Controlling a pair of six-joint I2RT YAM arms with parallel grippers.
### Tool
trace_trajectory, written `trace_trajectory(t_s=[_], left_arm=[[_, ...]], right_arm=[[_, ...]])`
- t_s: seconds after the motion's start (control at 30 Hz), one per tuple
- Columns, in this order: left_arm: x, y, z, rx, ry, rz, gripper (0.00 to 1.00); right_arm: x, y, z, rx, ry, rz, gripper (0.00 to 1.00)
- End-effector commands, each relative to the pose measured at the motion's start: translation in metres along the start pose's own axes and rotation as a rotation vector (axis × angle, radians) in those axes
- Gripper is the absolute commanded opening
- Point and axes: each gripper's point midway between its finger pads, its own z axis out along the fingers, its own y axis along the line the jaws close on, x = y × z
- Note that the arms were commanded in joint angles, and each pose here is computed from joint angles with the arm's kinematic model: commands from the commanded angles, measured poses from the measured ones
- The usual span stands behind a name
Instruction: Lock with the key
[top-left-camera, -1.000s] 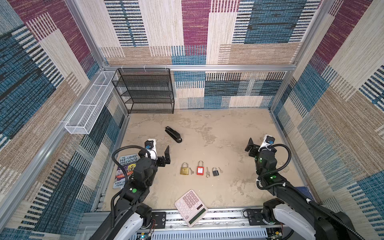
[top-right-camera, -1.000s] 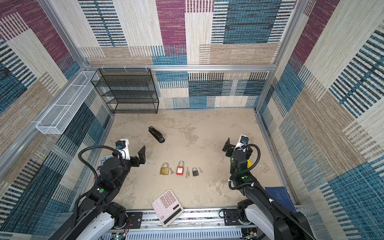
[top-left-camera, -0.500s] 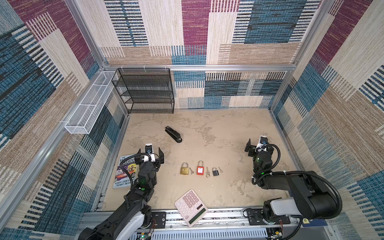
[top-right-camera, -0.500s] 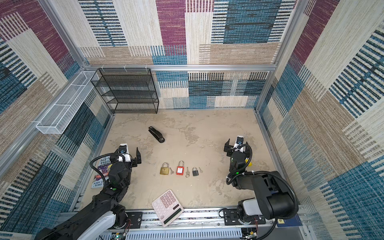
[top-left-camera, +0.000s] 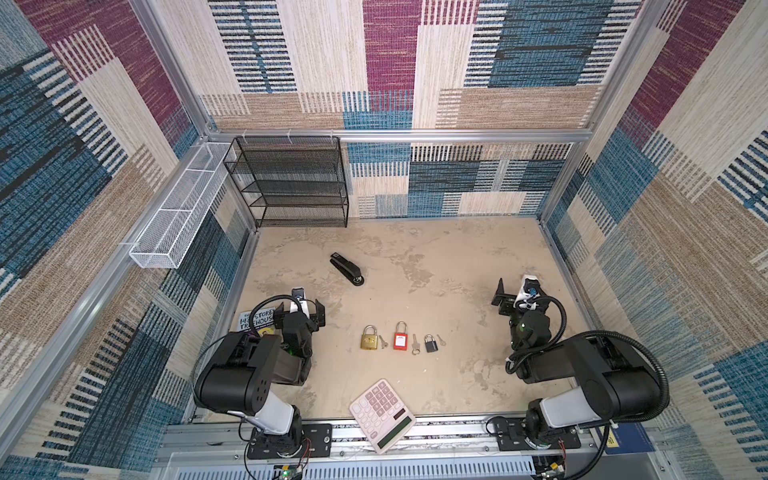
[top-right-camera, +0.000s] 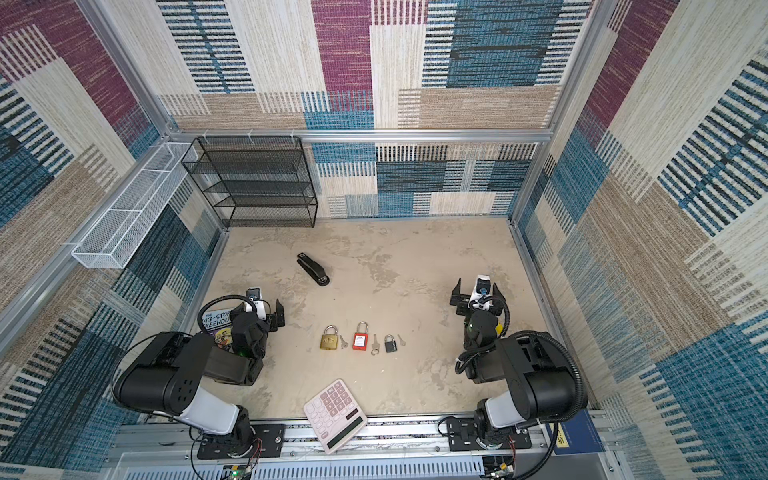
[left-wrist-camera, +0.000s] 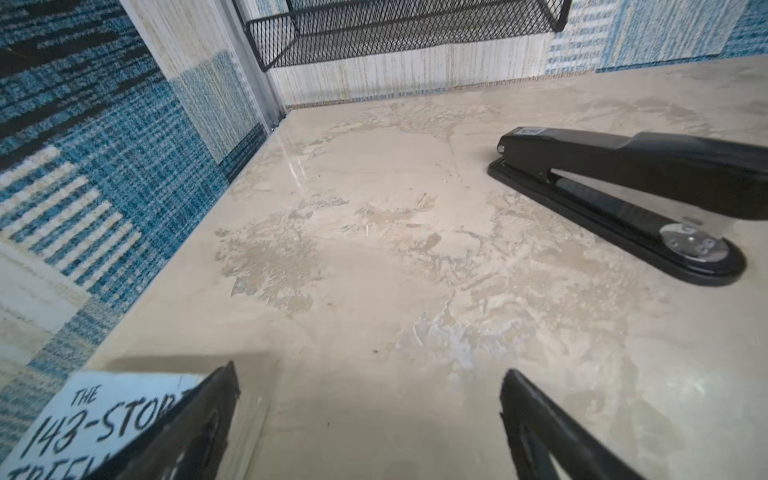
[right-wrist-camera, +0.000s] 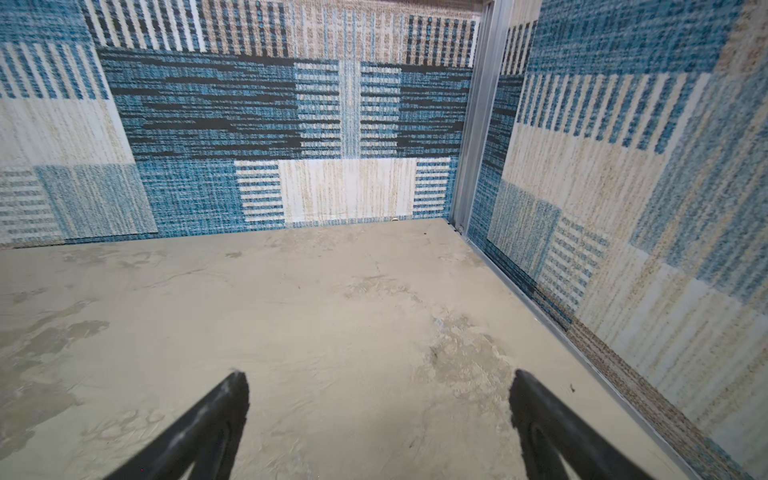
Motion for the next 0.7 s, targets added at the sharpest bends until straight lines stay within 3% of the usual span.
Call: trace_trajectory(t_s=[0.0,0.1,0.2,0.67], left_arm=[[-0.031,0.002,0.008,-0.012,-0.078,-0.048,0.99],[-0.028,-0.003,0.029,-0.012,0.037,-0.022,0.99],[-0.024,0.004,0.038,0.014,0.085,-0.073,0.99],[-0.024,0.005,0.038,0.016,0.083,-0.076,0.99]], right_arm=[[-0.009,0.009,0.009,-0.070,-0.021,0.021,0.99],[0.004,0.008,0.027,-0.129,0.051,0.061,0.99],[0.006,0.004,0.020,-0.140,0.029,0.071,0.99],[0.005,0.004,0.020,-0.140,0.025,0.071,0.99]])
